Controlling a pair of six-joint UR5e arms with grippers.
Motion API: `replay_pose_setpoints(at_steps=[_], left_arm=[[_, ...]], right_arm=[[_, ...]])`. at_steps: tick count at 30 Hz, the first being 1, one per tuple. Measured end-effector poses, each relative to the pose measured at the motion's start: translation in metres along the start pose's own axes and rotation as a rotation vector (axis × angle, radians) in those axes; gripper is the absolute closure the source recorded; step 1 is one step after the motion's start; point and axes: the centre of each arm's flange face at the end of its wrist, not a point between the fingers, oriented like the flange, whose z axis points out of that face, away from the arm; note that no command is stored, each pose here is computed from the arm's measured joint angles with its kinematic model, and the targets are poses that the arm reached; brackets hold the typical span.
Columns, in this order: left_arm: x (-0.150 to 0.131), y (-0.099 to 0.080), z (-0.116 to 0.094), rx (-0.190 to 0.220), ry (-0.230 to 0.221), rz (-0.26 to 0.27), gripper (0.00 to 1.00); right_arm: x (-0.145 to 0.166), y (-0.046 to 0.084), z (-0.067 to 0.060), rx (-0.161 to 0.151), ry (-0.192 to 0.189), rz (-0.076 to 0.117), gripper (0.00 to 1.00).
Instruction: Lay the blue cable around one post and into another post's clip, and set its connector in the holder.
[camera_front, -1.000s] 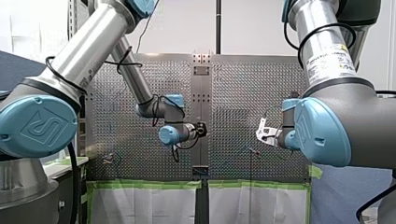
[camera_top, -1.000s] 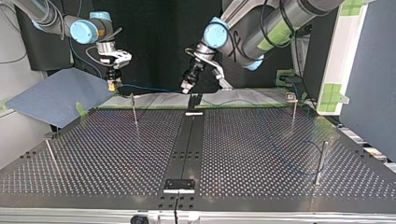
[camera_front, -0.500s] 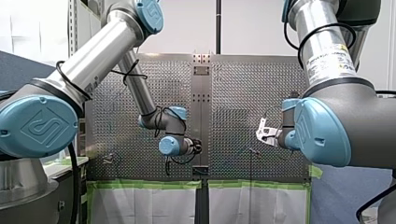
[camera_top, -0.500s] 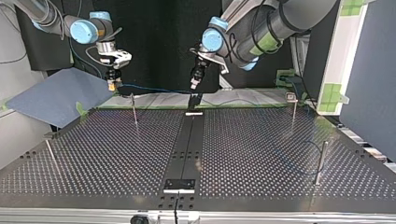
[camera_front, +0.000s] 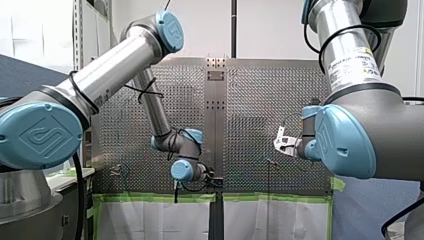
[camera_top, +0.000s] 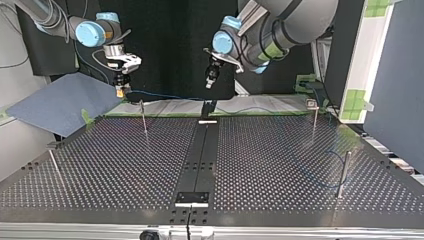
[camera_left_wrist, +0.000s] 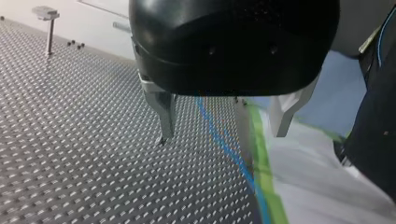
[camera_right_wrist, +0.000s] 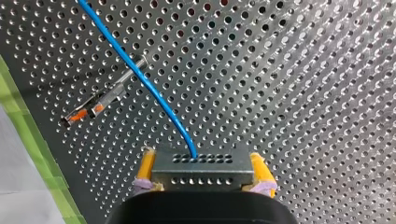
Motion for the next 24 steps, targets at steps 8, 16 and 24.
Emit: replay_pose_setpoints(at_steps=[8,16,24], left_arm=[[0.025,-0.02,0.009,0.031,0.037,-0.042,0.0],[0.052,-0.037,0.027,0.062,0.06,-0.063,0.0],[0.075,-0.044,0.048,0.066,0.063,-0.084,0.0]], right_arm=[[0.0,-0.001,0.001,0.003,0.005,0.002,1.0],[0.0,-0.004,0.001,0.009,0.007,-0.002,1.0],[-0.001,-0.006,0.001,0.014,0.01,-0.002,1.0]])
